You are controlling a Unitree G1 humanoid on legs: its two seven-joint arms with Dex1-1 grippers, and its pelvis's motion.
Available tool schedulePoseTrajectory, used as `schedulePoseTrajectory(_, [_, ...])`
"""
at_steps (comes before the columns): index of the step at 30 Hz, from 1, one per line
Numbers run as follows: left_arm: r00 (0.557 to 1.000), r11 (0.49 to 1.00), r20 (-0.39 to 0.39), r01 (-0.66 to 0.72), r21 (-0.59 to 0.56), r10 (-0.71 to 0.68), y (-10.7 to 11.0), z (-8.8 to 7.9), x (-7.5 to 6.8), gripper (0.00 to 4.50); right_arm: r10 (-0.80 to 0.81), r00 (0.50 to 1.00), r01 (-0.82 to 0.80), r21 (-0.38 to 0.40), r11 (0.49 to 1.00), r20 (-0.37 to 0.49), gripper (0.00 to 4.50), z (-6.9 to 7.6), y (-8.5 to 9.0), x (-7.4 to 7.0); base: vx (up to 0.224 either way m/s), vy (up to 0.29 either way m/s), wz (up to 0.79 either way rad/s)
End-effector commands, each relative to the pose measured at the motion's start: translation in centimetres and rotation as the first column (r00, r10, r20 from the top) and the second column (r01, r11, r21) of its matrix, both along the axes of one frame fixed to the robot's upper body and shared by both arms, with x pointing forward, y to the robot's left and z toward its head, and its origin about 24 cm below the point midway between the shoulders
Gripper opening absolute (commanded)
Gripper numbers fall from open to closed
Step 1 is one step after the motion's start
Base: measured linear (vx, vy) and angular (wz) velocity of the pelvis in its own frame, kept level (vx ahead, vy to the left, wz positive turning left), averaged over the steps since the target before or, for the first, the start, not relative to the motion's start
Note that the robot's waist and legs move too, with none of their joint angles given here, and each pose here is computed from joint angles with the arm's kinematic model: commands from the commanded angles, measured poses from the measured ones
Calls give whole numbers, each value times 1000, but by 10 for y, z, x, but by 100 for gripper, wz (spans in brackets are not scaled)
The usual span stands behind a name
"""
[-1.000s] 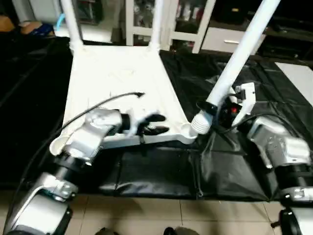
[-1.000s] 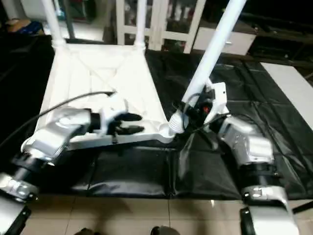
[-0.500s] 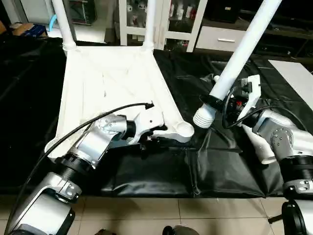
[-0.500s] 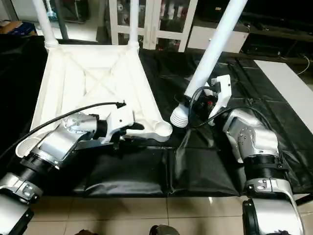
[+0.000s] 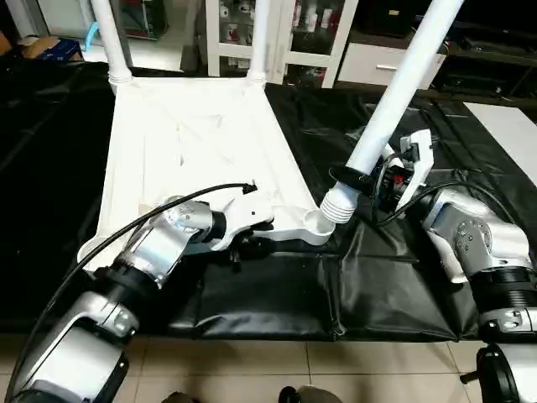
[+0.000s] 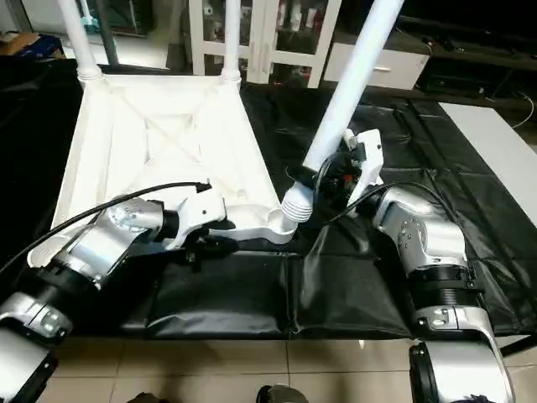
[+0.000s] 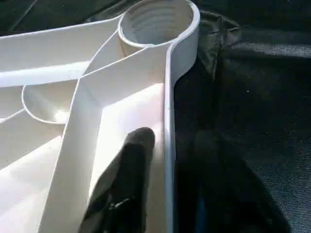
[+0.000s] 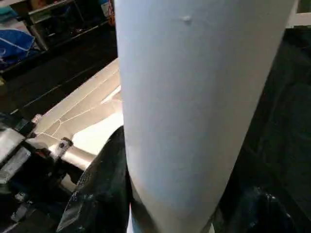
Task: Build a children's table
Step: Insert table leg to table base
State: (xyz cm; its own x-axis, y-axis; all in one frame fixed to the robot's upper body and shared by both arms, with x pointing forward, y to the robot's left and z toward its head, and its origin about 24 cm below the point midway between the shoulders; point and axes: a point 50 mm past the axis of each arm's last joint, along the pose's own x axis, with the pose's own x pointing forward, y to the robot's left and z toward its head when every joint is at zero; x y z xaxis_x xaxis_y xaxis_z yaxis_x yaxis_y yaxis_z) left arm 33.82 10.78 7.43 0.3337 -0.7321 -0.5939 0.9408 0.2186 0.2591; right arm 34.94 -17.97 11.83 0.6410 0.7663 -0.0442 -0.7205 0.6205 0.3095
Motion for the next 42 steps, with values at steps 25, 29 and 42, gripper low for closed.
schedulePoseTrajectory(25, [965, 982, -246, 130, 139, -92, 10, -24, -36, 0, 33, 976, -9, 114, 993, -214, 185, -25, 4, 5, 0, 0, 0])
schedulePoseTrajectory(29, [966, 976, -233, 149, 159, -110, 12, -25, -46, 0, 99, 970, -53, 205, 977, -223, 185, -21, 7, -4, 0, 0, 0])
schedulePoseTrajectory(42, [975, 975, -195, 144, 170, -110, 13, -23, -63, 0, 64, 979, -40, 125, 991, -196, 185, -32, -1, -31, 0, 0, 0])
